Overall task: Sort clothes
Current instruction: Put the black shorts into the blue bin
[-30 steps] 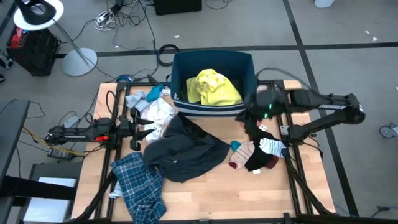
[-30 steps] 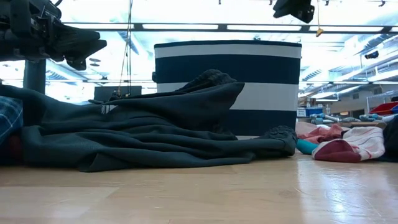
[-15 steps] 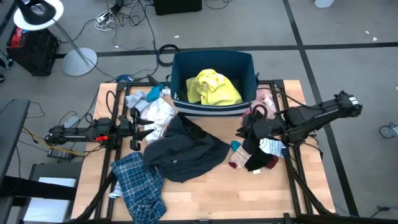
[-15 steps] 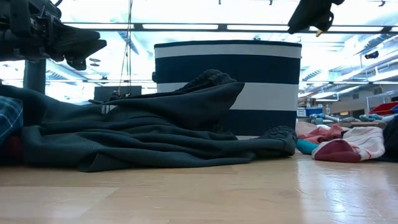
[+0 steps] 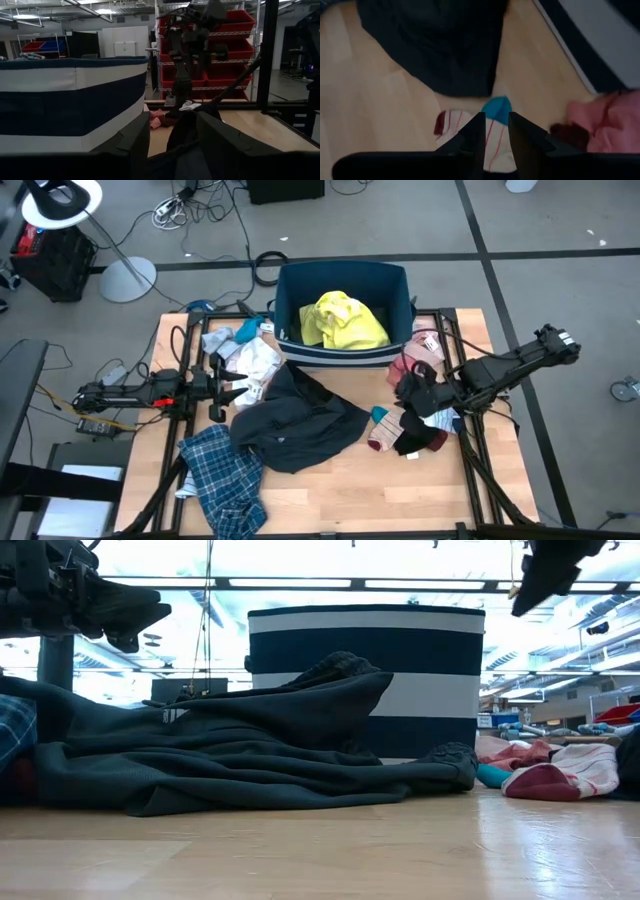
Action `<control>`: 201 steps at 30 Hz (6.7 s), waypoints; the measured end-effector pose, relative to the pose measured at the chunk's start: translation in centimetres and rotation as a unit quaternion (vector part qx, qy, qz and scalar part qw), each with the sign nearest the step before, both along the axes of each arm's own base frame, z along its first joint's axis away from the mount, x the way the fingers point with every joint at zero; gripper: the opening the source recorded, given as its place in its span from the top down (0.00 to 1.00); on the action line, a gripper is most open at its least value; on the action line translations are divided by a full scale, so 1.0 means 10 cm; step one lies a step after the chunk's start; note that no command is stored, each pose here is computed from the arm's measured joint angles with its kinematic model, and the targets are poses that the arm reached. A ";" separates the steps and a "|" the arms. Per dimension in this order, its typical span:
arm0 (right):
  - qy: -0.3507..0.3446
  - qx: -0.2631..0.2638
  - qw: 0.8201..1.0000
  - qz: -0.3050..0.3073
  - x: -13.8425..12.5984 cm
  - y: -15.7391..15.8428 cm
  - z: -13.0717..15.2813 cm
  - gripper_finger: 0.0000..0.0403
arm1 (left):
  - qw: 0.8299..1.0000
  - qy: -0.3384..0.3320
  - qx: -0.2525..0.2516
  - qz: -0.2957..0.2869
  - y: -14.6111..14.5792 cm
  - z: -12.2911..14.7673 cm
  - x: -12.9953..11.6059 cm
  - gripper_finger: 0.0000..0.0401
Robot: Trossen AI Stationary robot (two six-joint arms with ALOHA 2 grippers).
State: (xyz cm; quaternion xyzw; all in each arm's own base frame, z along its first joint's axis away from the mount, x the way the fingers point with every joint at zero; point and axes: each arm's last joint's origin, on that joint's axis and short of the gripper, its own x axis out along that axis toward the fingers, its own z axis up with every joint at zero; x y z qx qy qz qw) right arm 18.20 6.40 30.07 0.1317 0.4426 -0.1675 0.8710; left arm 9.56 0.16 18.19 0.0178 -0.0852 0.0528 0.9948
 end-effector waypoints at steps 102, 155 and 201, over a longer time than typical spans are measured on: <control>0.066 -0.021 0.990 -0.121 -0.24 0.04 -0.63 0.79 | 0.826 0.530 -0.137 0.135 -0.69 0.25 2.15 0.96; 0.046 -0.061 0.991 -0.111 -0.23 0.02 -0.61 0.79 | 0.964 -0.151 0.003 0.220 1.48 3.29 1.94 0.98; 0.035 -0.060 0.993 -0.099 -0.20 0.04 -0.60 0.79 | 0.905 0.343 -0.222 0.115 1.99 0.92 3.16 0.53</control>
